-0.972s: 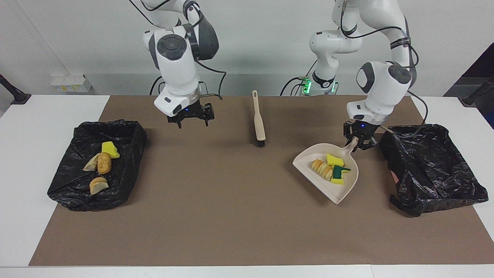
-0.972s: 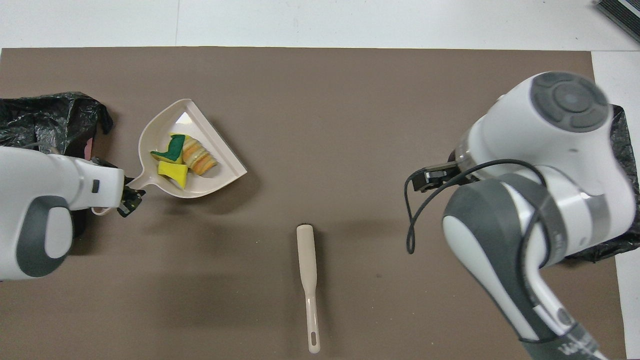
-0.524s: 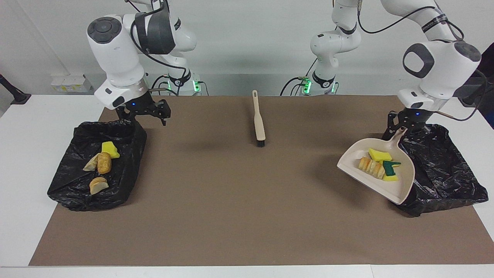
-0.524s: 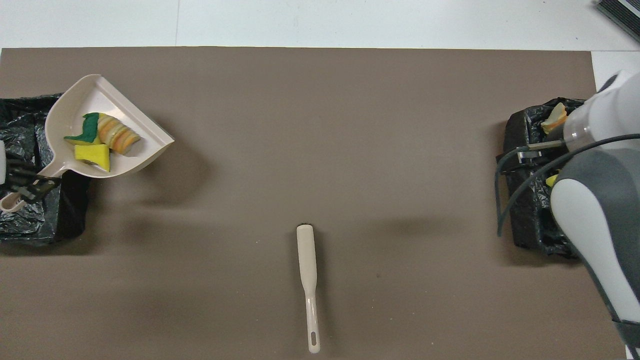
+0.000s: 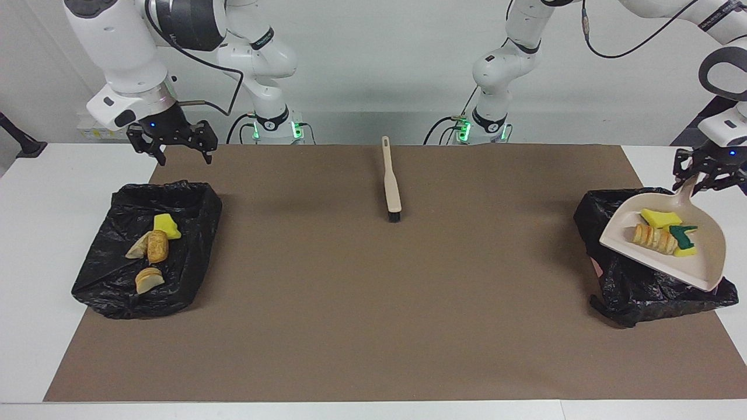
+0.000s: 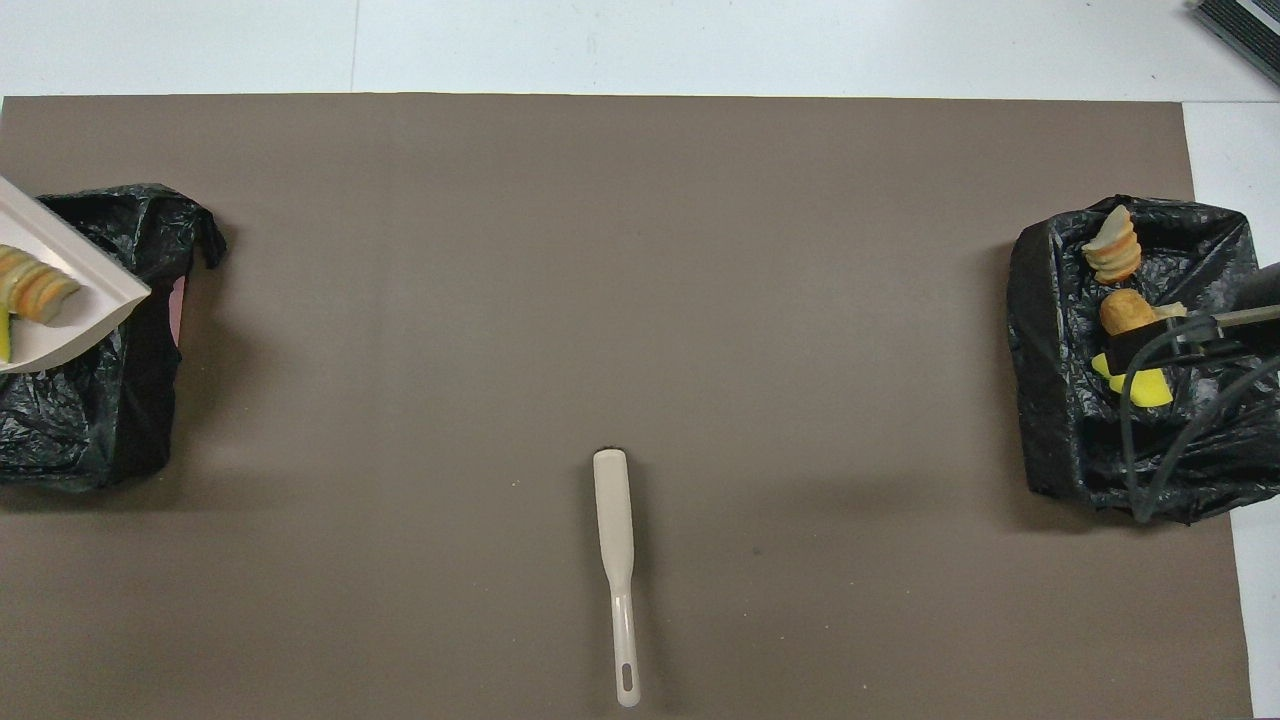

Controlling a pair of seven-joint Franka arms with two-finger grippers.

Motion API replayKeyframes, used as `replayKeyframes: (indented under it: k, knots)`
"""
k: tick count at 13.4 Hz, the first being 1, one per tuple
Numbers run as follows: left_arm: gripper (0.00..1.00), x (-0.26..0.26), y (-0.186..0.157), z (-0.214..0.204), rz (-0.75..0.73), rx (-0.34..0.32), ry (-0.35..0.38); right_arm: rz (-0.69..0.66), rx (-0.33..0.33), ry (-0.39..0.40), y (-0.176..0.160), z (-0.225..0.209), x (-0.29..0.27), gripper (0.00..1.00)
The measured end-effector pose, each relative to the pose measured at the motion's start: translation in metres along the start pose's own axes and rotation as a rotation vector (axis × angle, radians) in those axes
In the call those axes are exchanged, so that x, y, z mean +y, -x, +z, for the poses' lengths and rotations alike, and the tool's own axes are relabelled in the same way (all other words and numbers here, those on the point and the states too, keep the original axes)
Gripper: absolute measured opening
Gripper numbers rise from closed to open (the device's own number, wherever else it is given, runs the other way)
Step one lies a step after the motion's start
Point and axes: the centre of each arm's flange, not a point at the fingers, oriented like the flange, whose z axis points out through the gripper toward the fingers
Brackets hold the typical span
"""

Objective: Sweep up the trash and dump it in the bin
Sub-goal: 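Hold the tipped dustpan over the bag with the left gripper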

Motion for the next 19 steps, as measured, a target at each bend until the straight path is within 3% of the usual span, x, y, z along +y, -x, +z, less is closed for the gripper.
replayKeyframes:
  k: [2, 6, 8, 13, 19]
  knots:
    - [0.31, -0.019, 0.016, -0.002, 0.059, -0.061, -0.039, 0.003, 0.009, -0.014, 0.001, -0.004, 0.0, 1.0]
    - [0.31, -0.034, 0.024, -0.007, 0.208, -0.29, -0.127, -0.012, 0.01, -0.015, 0.0, -0.004, -0.009, 1.0]
    - [0.31, -0.027, 0.003, -0.012, 0.3, -0.422, -0.179, -0.014, 0.01, -0.015, 0.0, -0.004, -0.009, 1.0]
    - [0.31, 0.026, -0.081, -0.024, 0.483, -0.692, -0.214, -0.014, 0.011, -0.015, 0.0, -0.004, -0.009, 1.0]
    - [0.31, 0.04, -0.1, -0.041, 0.519, -0.858, -0.274, -0.014, 0.011, -0.015, 0.0, -0.004, -0.009, 1.0]
